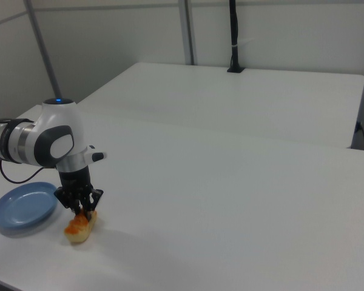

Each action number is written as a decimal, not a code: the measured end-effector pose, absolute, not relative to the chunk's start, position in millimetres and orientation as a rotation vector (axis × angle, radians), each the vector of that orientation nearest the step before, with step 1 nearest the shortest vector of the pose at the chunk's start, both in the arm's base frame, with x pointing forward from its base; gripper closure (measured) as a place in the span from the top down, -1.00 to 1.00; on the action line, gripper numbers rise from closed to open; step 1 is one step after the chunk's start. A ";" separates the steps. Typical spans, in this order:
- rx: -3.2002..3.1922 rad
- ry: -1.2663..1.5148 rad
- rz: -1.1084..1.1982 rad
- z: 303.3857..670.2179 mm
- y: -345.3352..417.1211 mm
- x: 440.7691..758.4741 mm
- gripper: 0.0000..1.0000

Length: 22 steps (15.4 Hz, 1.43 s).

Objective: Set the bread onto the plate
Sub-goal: 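Carry the held bread roll over the blue plate and lower it, then open the gripper to release the bread roll onto the plate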

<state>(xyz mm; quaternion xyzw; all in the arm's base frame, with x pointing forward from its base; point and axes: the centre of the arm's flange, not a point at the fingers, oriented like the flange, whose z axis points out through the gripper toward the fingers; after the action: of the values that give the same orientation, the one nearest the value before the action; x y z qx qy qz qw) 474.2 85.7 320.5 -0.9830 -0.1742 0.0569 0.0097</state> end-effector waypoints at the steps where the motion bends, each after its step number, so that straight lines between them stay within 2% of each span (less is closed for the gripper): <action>1: -3.070 -0.537 0.190 324.5 87.8 475.2 -0.56; 2: -3.069 -0.538 0.217 332.7 93.2 476.6 -0.62; 6: -3.089 -0.549 0.226 387.5 152.4 473.8 -0.62; 10: -3.114 -0.537 0.157 409.5 234.9 451.8 -0.62; 14: -3.123 -0.355 0.156 404.8 272.6 462.2 -0.62; 17: -3.114 -0.174 0.141 383.3 283.7 477.4 -0.64; 22: -3.107 -0.117 0.179 352.1 295.2 479.8 -0.64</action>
<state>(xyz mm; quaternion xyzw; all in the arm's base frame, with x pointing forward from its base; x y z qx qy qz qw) 479.8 295.2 352.1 -0.9975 -0.0375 0.0574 0.0138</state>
